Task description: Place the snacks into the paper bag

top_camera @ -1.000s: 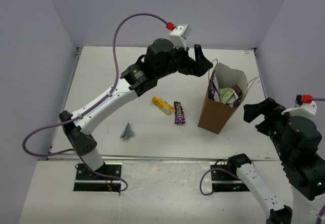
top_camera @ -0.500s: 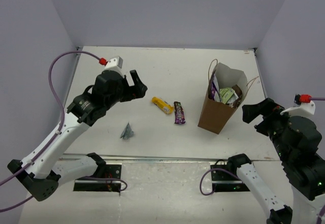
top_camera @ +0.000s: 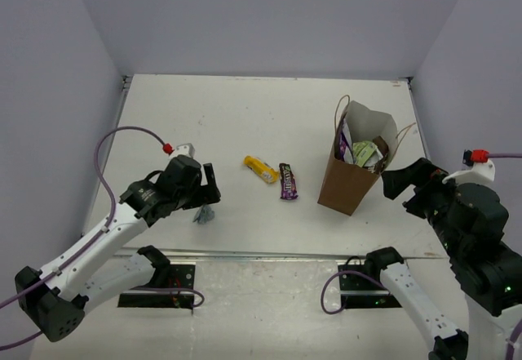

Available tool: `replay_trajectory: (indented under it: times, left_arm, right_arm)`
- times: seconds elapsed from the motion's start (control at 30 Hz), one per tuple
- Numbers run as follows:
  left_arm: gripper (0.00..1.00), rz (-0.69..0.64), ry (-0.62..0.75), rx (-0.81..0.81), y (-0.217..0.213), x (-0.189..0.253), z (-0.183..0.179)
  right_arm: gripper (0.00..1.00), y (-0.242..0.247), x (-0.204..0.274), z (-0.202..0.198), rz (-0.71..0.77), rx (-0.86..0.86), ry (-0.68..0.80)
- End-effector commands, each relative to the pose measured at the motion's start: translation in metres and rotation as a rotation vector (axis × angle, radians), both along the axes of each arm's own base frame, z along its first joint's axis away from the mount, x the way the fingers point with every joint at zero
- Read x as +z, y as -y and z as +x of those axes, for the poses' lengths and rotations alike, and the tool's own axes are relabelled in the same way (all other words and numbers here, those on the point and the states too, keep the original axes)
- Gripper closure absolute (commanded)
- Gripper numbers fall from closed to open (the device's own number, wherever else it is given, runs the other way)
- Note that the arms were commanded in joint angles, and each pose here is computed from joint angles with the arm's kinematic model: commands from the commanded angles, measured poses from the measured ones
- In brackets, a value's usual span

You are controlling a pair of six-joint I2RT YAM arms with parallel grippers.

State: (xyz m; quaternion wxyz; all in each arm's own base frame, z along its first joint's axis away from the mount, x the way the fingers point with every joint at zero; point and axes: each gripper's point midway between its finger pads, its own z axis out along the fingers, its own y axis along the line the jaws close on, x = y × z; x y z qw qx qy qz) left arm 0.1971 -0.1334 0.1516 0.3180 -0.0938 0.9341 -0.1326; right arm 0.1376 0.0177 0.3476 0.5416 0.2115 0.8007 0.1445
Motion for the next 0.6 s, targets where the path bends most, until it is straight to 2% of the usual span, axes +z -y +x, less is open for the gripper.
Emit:
replay_trajectory:
  times: [0.0,0.27,0.37,0.57]
  left_arm:
    - [0.0,0.026,-0.028,0.077,-0.014,-0.016,-0.007]
    - [0.0,0.079,-0.072,0.105,-0.02,-0.048,-0.009]
    - [0.0,0.079,-0.056,0.111,-0.017,-0.054,-0.001]
    - [0.0,0.115,-0.108,0.131,-0.013,-0.077,0.006]
  right_arm:
    - [0.01,-0.008,0.003,0.006,0.021,0.029,0.002]
    - [0.01,-0.007,-0.002,0.006,0.01,0.025,-0.003]
    - [0.01,-0.004,-0.003,0.005,0.003,0.02,0.003]
    - [0.01,-0.003,-0.005,0.003,-0.002,0.021,0.006]
